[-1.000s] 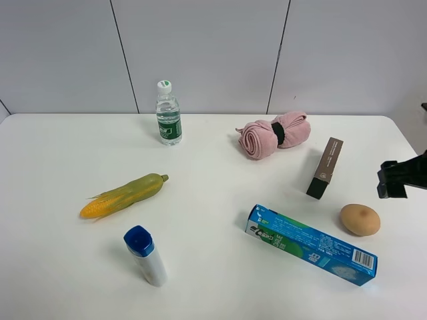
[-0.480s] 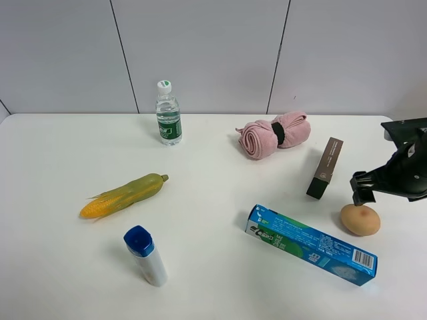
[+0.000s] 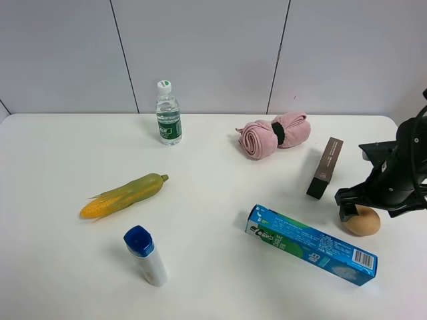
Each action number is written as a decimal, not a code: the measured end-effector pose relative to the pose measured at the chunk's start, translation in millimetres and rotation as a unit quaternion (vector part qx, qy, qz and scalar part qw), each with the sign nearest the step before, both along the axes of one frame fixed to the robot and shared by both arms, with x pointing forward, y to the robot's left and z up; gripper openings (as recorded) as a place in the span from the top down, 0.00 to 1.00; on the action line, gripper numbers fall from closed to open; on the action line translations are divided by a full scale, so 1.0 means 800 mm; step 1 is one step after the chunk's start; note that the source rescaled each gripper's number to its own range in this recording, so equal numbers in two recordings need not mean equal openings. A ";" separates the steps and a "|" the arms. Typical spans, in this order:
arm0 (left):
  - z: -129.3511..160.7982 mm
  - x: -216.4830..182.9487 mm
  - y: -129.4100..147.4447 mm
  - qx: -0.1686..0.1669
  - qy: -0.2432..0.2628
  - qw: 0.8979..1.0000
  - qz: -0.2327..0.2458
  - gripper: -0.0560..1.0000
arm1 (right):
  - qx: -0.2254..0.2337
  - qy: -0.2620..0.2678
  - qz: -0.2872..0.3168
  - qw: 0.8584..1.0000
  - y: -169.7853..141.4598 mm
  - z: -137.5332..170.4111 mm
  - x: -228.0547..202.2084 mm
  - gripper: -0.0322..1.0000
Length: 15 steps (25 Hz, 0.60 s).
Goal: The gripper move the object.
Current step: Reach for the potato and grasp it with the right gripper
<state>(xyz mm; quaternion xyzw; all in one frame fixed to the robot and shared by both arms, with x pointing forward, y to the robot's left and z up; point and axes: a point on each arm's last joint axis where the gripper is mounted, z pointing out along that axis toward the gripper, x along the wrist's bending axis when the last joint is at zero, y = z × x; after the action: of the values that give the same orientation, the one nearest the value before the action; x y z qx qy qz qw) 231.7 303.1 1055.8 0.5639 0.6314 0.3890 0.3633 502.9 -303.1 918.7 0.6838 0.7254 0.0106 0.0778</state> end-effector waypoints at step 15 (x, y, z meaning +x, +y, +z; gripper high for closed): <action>0.000 0.000 0.000 0.000 0.000 1.000 0.000 0.00 | 0.008 0.001 0.001 1.000 0.002 -0.034 0.013 0.10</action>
<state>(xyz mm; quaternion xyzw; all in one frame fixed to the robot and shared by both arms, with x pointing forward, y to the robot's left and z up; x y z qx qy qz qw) 231.7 303.1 1055.8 0.5639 0.6314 0.3890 0.3633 513.2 -301.5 891.6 0.6838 0.7260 0.0154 0.0714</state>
